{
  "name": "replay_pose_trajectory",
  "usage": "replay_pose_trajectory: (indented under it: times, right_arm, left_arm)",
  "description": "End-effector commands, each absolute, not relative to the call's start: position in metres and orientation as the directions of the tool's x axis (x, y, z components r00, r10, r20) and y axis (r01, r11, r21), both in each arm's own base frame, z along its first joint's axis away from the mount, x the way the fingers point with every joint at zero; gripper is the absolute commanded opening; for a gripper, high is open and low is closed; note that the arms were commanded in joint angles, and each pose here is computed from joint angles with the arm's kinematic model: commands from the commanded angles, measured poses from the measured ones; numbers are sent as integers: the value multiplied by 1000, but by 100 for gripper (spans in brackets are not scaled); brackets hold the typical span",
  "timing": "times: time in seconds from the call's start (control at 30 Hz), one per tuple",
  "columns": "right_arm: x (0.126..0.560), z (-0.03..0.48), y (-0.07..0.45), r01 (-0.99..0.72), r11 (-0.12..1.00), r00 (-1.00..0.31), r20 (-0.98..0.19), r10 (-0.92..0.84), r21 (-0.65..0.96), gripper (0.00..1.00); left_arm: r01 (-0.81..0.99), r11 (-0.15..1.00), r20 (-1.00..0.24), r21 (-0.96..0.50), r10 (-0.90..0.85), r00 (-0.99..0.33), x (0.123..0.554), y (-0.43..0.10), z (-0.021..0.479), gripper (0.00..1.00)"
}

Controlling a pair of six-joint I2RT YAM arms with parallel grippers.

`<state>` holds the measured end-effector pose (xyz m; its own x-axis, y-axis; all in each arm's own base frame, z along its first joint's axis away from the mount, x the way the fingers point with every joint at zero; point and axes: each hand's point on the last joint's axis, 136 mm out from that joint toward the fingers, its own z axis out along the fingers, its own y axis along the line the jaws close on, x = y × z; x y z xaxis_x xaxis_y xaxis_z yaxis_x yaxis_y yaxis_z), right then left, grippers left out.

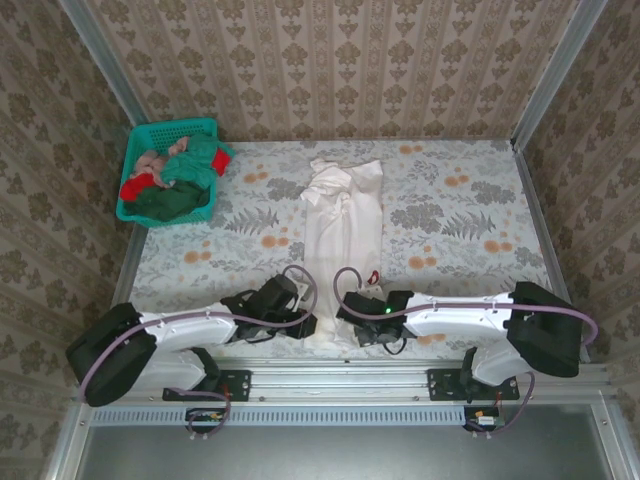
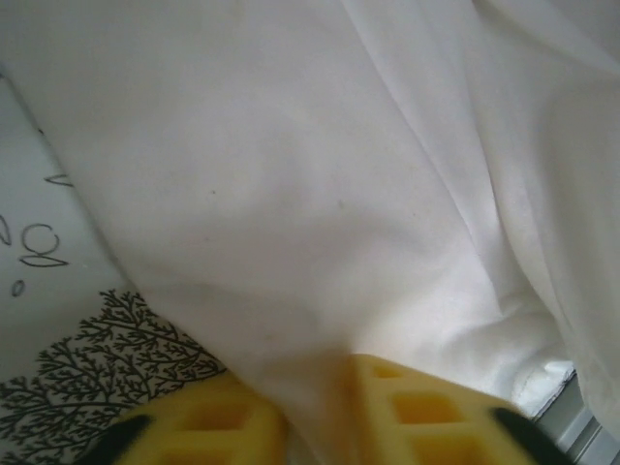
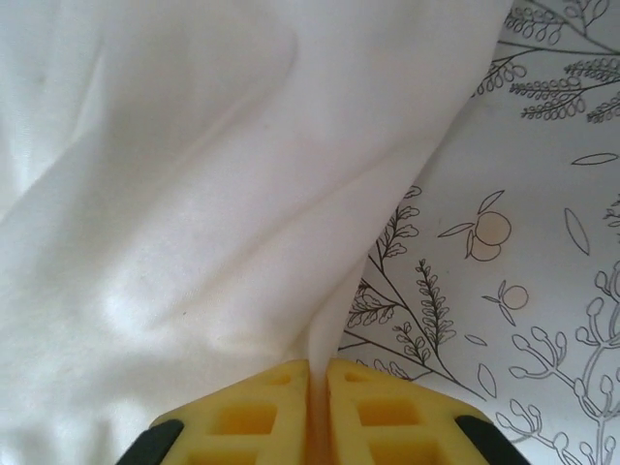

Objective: Fold and stack the t-shirts

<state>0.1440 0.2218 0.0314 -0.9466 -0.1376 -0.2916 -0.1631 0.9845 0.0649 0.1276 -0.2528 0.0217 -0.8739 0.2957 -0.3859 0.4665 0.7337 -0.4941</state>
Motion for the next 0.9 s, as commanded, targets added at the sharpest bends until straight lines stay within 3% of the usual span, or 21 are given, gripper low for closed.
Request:
replay_pose_trajectory:
  times: [0.0,0.17,0.43,0.47,0.5,0.57,0.63,0.7,0.77,0.87]
  right_arm:
    - [145,42,208,-139,989,-939,-321,-119,40,11]
    - [143,34,196,-122,992,-943,-314,-111,13,2]
    - [141,25,189,-111,994,-944,-314,-101,16,0]
    - [141,26,189,-111,994,-943,-318,-100,18,1]
    - [142,26,189,-110,994,-942,-322,-97,24,1]
    - [142,25,197,-125,990,-941,-323,-100,59,1]
    - [142,25,200,-126,989,-941,-325,-96,72,1]
    - [143,26,199,-120,990,-939,-331,-90,73,1]
    - [145,28,198,-106,991,-936,-345,-71,82,1]
    - [146,28,193,-77,992,-935,-353,-36,104,1]
  left_arm:
    - [468,714,-387,-521,291,-875,122,-253,22,14]
    - [450,730,-413,-515,248,-876,124,-242,31,14]
    - [377,787,-433,-488,157,-888,125,-205,33,15]
    - [363,803,-426,-472,153,-892,124,-199,32,21]
    - [362,806,-424,-468,155,-892,124,-198,34,35]
    - [387,792,-458,-472,155,-875,126,-204,50,44]
    - [472,757,-519,-451,208,-829,124,-219,70,67]
    - [550,745,-574,-378,277,-770,121,-230,82,79]
    - [608,719,-589,-335,344,-731,116,-242,83,82]
    - [654,692,-549,-306,433,-715,111,-259,73,77]
